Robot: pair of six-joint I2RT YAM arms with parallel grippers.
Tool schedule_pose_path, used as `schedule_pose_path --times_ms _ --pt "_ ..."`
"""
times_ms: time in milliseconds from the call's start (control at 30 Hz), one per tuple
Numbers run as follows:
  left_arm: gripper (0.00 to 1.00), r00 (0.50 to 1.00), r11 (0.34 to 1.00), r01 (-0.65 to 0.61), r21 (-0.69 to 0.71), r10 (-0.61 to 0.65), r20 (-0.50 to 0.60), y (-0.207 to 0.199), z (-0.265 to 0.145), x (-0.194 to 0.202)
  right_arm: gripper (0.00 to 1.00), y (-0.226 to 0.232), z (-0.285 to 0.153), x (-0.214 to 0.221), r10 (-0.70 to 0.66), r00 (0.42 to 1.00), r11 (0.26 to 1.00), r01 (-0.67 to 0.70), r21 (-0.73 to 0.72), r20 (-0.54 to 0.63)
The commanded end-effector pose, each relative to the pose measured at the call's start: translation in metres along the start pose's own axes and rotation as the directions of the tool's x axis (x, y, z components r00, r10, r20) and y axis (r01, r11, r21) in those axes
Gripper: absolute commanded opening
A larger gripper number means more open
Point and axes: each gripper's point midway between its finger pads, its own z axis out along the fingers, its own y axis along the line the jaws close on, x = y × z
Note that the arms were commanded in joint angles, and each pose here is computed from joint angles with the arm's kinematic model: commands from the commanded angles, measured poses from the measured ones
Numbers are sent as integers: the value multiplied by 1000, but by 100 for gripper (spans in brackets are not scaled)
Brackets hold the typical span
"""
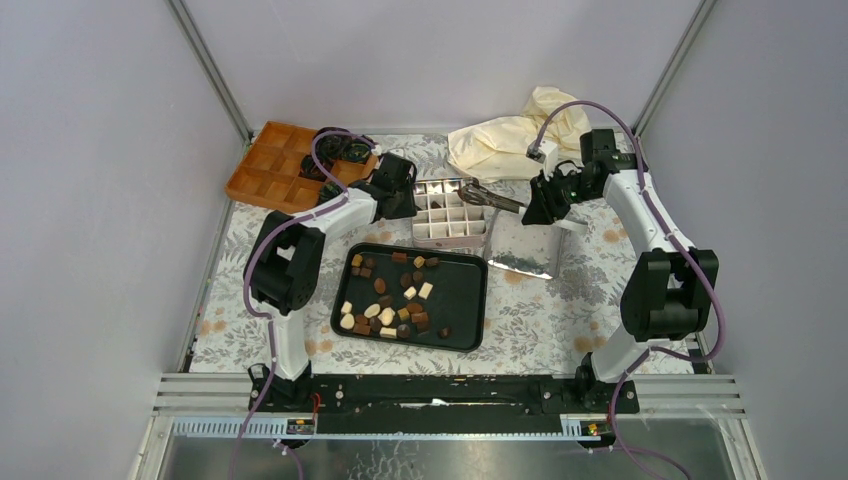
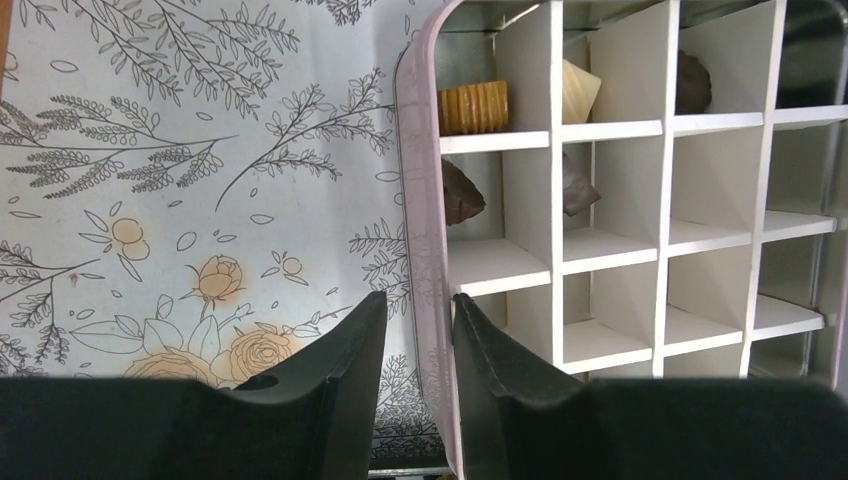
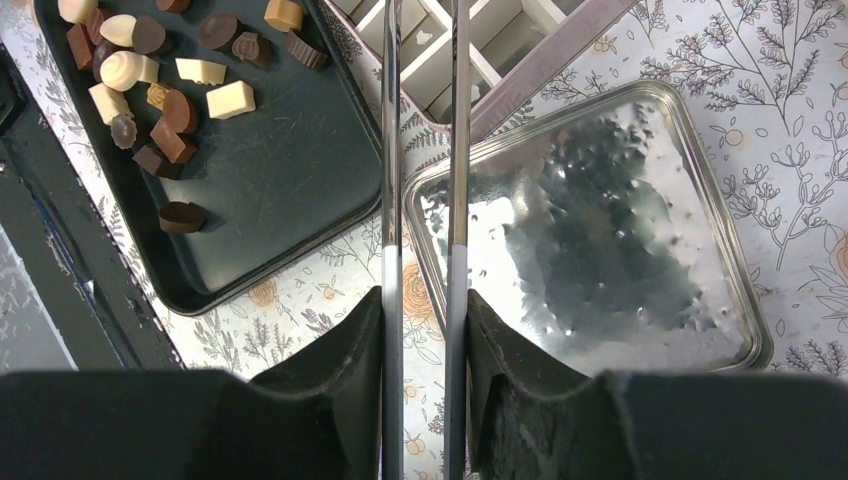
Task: Pack the chocolate
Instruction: Adjust the packing box at the center of the board.
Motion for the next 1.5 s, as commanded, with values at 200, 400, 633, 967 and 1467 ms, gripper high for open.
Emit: schedule_pose_path --times_ms 200,400,633,967,1467 --pt "36 1000 999 -19 34 18 7 -7 -3 -3 0 -3 -4 -21 -19 999 1000 19 -1 51" --pt "32 999 1000 -19 21 19 -35 -5 6 8 0 -4 -5 -22 -22 999 1000 22 7 48" --pt "30 998 999 -35 13 36 -55 -11 9 15 0 -7 -5 -23 -18 999 1000 18 13 43" --pt "6 997 998 -67 -3 67 -44 -18 16 2 0 -6 -5 -25 -26 999 1000 25 11 39" --pt "0 907 992 -96 -79 120 403 -39 -47 -74 0 22 -32 -67 -149 978 987 156 -39 145"
